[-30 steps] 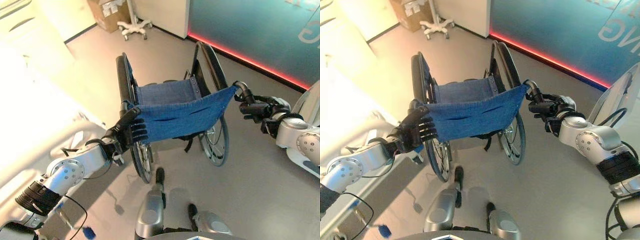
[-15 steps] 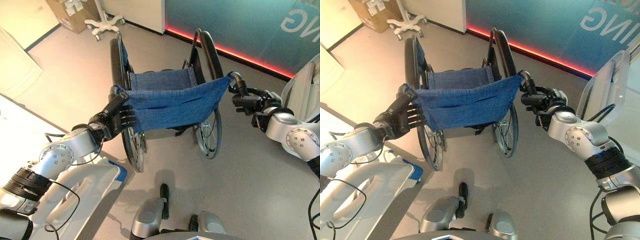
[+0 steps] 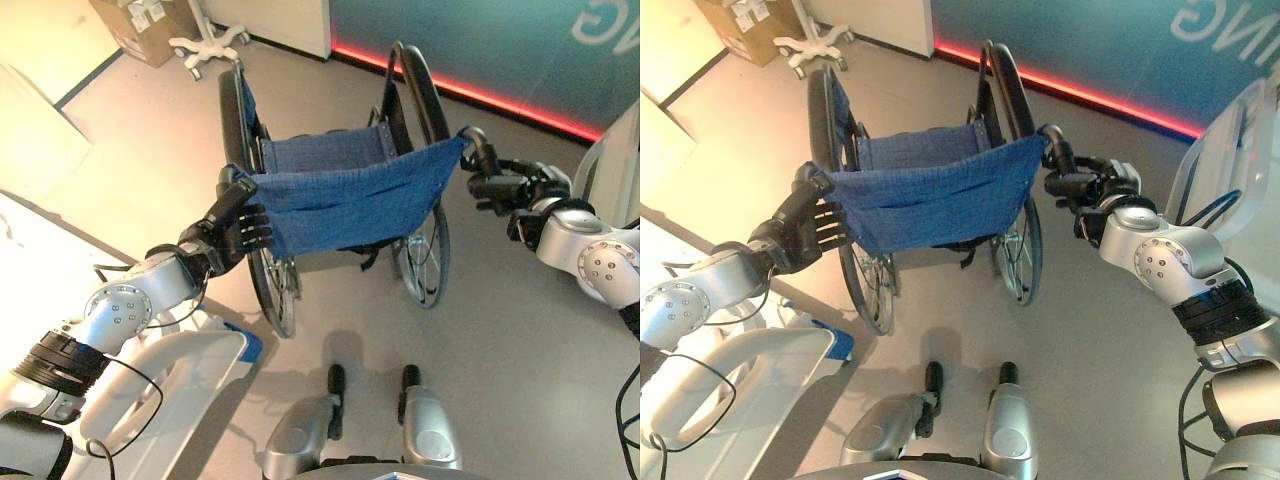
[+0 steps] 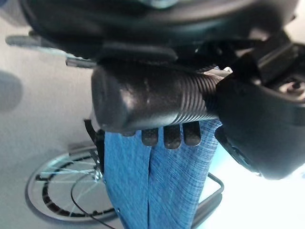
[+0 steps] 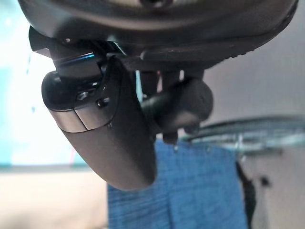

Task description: Push the wheelchair next to the bed

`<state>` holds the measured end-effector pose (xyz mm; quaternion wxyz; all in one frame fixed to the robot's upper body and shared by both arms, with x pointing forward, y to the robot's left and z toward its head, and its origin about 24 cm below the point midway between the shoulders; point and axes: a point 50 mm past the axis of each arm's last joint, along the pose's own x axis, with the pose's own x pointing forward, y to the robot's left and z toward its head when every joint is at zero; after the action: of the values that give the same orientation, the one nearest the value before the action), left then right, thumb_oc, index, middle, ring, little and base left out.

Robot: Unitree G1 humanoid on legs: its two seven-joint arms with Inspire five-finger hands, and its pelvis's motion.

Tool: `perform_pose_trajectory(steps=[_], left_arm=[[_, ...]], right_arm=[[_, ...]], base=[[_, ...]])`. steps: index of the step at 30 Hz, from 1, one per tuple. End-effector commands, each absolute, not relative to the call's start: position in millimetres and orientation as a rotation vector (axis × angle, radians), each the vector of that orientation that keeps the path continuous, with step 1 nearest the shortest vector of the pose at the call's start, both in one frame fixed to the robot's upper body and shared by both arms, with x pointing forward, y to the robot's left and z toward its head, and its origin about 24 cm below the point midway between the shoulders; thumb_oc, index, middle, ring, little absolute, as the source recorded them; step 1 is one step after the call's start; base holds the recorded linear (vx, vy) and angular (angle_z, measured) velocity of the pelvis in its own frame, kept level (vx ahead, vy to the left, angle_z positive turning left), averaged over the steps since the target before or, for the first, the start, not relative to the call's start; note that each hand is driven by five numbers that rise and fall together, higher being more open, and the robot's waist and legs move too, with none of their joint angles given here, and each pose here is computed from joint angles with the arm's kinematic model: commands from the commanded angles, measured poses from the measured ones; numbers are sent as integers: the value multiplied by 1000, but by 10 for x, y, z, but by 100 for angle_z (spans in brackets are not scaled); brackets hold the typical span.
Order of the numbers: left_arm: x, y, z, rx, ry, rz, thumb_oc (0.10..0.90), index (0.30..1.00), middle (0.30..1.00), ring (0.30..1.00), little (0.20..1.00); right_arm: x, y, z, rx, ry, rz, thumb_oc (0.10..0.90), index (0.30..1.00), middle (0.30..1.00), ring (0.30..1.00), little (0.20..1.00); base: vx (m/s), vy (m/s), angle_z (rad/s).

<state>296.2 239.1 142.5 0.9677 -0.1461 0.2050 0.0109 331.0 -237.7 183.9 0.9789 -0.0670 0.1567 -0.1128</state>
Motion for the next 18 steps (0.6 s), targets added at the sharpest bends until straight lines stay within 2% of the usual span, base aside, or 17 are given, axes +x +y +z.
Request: perform_pose_trajectory(steps=[1,7,12,18], left_arm=[[3054,2247,2599,-546,-170,-128,400,300,300,300,300],[2813,2259,2490,-535,-191,-178,400,300,300,300,300],[2746,2233,2480,-528,-177,-208,400,300,300,300,300],[2759,2240,2380,-524,-173,-228,400,300,300,300,300]], right_arm=[[3314,-1761,2177,-174,132,201,400,300,300,300,300],[3338,-1934,2221,-230,110,137,400,300,300,300,300],[3414,-1941,2202,-241,113,102,400,300,300,300,300],[3509,-2035,2048,-232,122,75,400,300,300,300,300]], base=[[292,-358,28],[302,-224,7],[349,-43,24],[511,-38,5]])
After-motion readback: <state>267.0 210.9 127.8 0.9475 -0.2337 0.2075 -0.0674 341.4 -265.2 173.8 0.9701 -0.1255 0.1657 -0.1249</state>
